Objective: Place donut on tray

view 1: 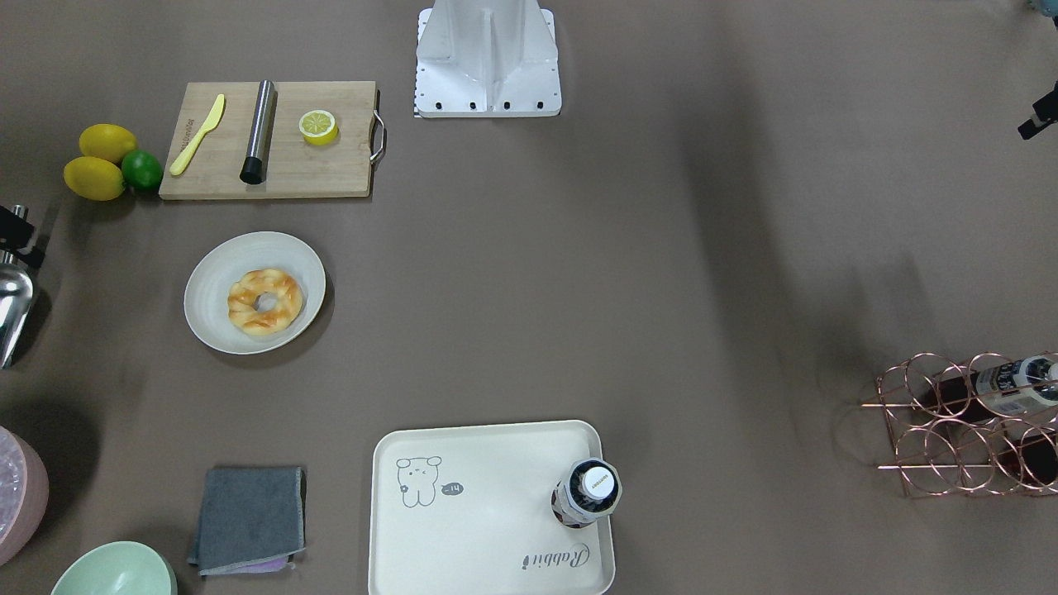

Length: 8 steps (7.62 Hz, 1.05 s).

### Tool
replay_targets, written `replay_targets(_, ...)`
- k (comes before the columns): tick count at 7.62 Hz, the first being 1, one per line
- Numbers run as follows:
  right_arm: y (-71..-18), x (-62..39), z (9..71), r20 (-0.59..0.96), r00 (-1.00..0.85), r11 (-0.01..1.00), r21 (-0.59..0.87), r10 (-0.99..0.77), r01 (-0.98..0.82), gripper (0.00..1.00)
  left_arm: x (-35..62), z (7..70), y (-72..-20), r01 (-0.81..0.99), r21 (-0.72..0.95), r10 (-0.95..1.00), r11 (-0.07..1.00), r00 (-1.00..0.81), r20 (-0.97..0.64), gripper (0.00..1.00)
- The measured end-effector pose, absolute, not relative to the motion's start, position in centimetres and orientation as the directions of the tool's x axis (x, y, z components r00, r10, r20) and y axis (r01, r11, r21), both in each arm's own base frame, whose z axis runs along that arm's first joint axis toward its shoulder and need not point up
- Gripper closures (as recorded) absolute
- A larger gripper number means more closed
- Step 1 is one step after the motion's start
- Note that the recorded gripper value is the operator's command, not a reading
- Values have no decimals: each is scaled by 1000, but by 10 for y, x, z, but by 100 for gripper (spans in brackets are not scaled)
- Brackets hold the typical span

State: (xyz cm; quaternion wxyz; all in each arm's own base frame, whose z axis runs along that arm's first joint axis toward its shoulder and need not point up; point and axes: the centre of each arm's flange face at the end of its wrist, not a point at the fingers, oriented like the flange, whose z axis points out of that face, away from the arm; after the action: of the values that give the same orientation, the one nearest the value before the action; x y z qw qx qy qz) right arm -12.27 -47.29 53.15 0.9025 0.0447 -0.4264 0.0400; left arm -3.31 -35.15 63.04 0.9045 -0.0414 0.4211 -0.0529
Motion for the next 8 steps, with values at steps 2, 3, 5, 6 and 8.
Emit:
replay_targets(2,-474,-198,539,797,601,990,40,50,-135,2,-33,631,-351,60,-120,-131,991,640,-757,1)
replay_targets(3,-470,-230,538,819,571,988,33,61,-152,8,-33,631,-351,60,-122,-132,991,640,-757,1)
replay_targets(5,-459,-283,526,832,547,981,18,93,-193,22,-33,632,-351,60,-122,-132,991,640,-757,1)
replay_targets(6,-452,-295,523,838,537,980,12,99,-200,26,-33,632,-351,60,-122,-132,991,640,-757,1)
replay_targets(8,-437,-302,532,844,527,981,10,96,-196,72,-33,632,-351,60,-124,-133,990,639,-757,1)
